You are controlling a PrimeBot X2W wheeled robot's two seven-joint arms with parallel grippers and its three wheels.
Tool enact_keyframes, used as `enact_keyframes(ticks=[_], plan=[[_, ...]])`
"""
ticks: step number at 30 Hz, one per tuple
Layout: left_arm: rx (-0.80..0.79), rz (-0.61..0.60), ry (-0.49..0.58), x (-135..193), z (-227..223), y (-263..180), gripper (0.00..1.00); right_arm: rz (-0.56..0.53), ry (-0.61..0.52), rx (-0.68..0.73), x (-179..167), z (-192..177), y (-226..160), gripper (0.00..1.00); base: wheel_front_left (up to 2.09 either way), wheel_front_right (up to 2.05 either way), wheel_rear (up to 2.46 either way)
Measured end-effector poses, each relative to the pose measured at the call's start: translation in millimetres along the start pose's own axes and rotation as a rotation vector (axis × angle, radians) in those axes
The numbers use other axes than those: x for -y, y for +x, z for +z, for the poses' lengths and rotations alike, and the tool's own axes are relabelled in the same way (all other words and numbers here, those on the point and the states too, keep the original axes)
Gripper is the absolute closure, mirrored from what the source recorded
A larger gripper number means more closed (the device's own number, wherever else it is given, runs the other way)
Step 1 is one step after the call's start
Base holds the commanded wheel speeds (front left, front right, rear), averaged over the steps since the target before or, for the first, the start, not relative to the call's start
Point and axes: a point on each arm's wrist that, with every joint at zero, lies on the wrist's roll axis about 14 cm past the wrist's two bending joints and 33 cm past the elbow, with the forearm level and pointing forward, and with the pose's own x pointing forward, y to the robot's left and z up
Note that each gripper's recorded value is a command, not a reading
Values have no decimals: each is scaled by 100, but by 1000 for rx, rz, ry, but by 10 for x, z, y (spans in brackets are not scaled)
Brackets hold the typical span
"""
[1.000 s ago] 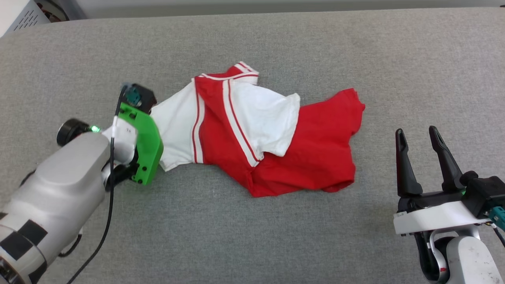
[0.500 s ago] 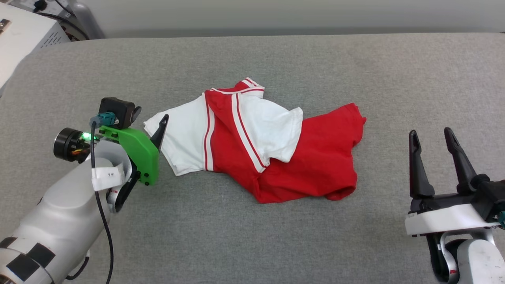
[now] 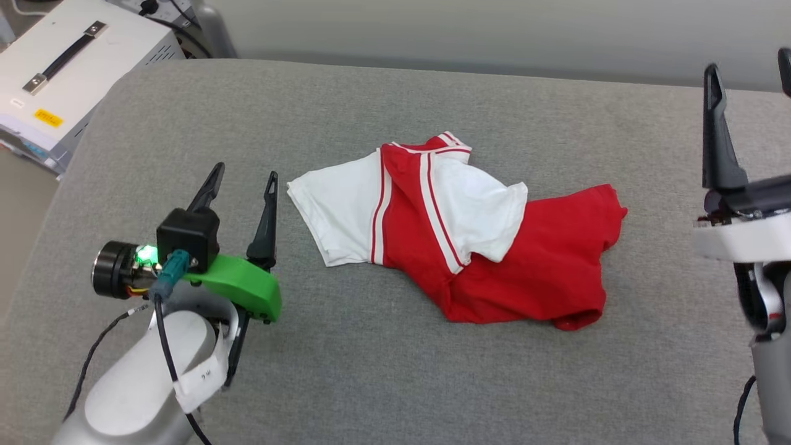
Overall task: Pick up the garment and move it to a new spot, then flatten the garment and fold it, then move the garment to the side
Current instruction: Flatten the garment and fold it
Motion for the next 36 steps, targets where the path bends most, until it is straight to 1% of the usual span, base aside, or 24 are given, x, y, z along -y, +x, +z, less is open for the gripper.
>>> enact_keyframes(ticks=[2, 6, 9, 13, 15, 18, 24, 27, 32, 36], plan=[[25, 25, -4, -9, 39, -69, 0, 56, -7, 3, -83, -24, 128, 0, 0, 0, 0], [59, 76, -14, -28, 75, -189, 0, 194, -31, -61, -304, -279, 318, 0, 0, 0, 0], [57, 111, -24, -33, 23, -272, 0, 289, -27, -171, -469, -511, 445, 0, 0, 0, 0], [47, 142, -32, -55, -56, -327, 0, 430, -34, -398, -722, -886, 506, 0, 0, 0, 0], [41, 146, -36, -47, -91, -335, 0, 499, -58, -531, -815, -1085, 451, 0, 0, 0, 0], [39, 157, -42, -43, -129, -324, 0, 598, -48, -753, -967, -1376, 289, 0, 0, 0, 0], [28, 177, -55, -44, -214, -280, 0, 744, -57, -1171, -1077, -1825, -149, 0, 0, 0, 0], [18, 184, -58, -38, -266, -260, 0, 790, -89, -1298, -1093, -1979, -270, 0, 0, 0, 0], [-3, 196, -68, -40, -367, -225, 0, 841, -115, -1394, -1192, -2238, -354, 0, 0, 0, 0], [-25, 209, -61, -72, -453, -221, 0, 895, -122, -1475, -1319, -2490, -566, 0, 0, 0, 0]])
